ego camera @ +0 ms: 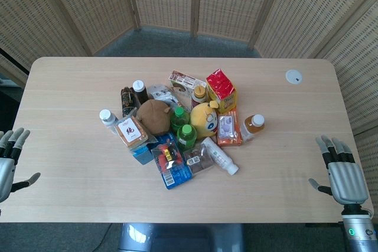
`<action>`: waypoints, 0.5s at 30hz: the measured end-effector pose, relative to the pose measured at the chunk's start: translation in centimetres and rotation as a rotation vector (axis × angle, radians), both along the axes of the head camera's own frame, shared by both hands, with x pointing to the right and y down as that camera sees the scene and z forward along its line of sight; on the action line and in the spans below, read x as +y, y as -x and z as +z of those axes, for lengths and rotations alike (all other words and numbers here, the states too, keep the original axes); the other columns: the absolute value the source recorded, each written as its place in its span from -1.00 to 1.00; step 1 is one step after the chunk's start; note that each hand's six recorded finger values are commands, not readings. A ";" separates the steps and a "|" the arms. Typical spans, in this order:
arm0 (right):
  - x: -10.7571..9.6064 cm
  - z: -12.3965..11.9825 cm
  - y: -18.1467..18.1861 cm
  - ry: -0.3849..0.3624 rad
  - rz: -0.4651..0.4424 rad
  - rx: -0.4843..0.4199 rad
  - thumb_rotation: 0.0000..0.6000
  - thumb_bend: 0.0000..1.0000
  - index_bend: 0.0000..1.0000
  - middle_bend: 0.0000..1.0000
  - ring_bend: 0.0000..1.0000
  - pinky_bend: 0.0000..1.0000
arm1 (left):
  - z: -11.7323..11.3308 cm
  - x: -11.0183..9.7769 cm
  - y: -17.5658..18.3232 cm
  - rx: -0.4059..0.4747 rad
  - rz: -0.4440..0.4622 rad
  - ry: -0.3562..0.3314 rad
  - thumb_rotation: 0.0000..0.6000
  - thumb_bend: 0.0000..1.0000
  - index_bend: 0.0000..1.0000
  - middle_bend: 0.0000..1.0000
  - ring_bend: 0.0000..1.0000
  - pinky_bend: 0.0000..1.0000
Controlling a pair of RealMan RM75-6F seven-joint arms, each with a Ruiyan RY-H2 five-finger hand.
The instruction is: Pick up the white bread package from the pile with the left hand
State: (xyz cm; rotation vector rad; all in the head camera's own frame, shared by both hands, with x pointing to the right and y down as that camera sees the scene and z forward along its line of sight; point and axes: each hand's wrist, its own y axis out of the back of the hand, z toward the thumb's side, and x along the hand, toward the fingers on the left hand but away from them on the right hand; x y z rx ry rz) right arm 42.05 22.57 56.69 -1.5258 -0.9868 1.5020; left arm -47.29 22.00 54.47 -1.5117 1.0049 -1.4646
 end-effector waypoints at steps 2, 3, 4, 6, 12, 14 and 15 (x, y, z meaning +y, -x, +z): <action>0.0 0.0 -0.1 0.000 0.000 0.005 1.00 -1.00 -1.00 -1.00 -1.00 -1.00 | 0.2 0.1 -0.1 -0.003 0.005 0.008 1.00 -1.00 -1.00 -1.00 -1.00 -1.00; 0.0 0.0 -0.1 0.000 0.000 0.005 1.00 -1.00 -1.00 -1.00 -1.00 -1.00 | 0.2 0.1 -0.2 -0.005 0.008 0.009 1.00 -1.00 -1.00 -1.00 -1.00 -1.00; 0.0 0.0 -0.1 0.001 0.000 0.003 1.00 -1.00 -1.00 -1.00 -1.00 -1.00 | 0.3 0.2 -0.2 -0.007 0.011 0.013 1.00 -1.00 -1.00 -1.00 -1.00 -1.00; 0.0 0.0 -0.1 0.000 -0.002 0.001 1.00 -1.00 -1.00 -1.00 -1.00 -1.00 | 0.4 0.2 -0.4 -0.006 0.016 0.017 1.00 -1.00 -1.00 -1.00 -1.00 -1.00; 0.0 -0.1 -0.2 0.000 0.004 -0.002 1.00 -1.00 -1.00 -1.00 -1.00 -1.00 | 1.0 -0.6 -1.6 0.058 0.064 0.030 1.00 -1.00 -1.00 -1.00 -1.00 -1.00; 0.0 0.0 -0.2 0.003 0.006 -0.004 1.00 -1.00 -1.00 -1.00 -1.00 -1.00 | 1.4 -1.5 -3.0 0.094 0.124 0.032 1.00 -1.00 -1.00 -1.00 -1.00 -1.00; -0.1 0.0 -0.2 0.003 0.006 -0.005 1.00 -1.00 -1.00 -1.00 -1.00 -1.00 | 1.5 -2.1 -3.7 0.111 0.154 0.033 1.00 -1.00 -1.00 -1.00 -1.00 -1.00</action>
